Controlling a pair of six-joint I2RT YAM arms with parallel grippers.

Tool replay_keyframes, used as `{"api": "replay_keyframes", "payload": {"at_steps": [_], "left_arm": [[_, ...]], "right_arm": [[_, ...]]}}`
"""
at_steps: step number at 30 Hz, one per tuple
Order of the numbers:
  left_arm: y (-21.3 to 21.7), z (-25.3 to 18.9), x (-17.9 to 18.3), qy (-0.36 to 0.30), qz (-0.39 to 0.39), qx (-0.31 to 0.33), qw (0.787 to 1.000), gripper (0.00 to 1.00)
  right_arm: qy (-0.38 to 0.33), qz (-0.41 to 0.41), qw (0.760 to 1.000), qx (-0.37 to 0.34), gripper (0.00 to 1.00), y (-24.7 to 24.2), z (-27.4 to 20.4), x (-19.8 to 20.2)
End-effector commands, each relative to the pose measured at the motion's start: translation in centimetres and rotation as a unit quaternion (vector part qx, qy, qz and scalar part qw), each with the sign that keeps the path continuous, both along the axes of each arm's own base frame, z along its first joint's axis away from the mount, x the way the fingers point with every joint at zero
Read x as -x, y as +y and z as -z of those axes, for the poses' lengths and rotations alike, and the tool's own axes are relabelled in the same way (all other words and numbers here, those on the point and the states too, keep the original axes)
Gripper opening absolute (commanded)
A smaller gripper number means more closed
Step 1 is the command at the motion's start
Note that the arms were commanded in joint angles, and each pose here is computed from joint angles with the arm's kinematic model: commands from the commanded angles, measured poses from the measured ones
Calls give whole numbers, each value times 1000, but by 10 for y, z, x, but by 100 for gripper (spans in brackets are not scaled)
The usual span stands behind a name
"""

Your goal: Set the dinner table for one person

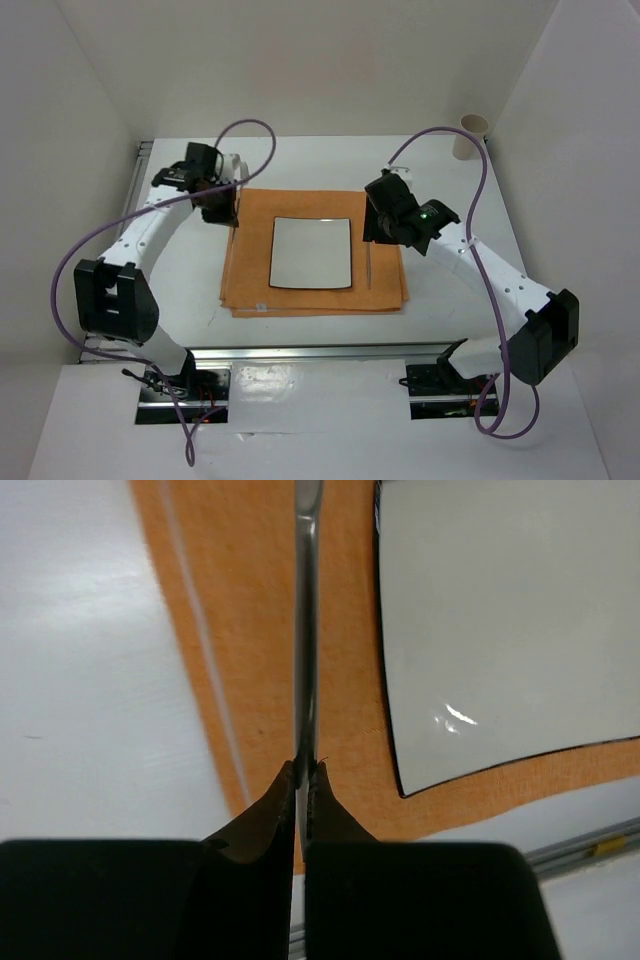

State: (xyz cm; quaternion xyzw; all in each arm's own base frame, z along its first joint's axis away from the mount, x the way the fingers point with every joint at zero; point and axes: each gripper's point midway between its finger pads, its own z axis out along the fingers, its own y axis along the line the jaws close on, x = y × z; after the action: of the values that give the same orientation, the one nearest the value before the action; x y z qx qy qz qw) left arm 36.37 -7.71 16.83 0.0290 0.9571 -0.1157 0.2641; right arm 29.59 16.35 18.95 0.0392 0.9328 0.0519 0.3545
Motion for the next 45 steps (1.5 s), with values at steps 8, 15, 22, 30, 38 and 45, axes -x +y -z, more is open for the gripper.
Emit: {"api": "replay_keyframes", "payload": {"at_steps": [8,15,22,30,38,45], "left_arm": [[-39,83,25,104,-48,-52,992,0],[-36,132,38,174,-87,-81,978,0],[-34,154,33,200,-103,-108,969,0],[-40,150,26,190,-100,-93,972,0],[-44,153,28,202,-72,-89,973,0],[-42,147,24,192,-69,-95,974,21]], "right_arm": [[-20,35,999,-19,54,-9,-26,3],[-14,41,999,-14,54,-14,-23,7],[-8,48,999,-7,54,-17,-21,10],[-13,53,998,-10,54,-19,-20,7],[-7,50,999,-11,69,-17,-20,7],[-4,47,999,-13,74,-15,-17,7]]}}
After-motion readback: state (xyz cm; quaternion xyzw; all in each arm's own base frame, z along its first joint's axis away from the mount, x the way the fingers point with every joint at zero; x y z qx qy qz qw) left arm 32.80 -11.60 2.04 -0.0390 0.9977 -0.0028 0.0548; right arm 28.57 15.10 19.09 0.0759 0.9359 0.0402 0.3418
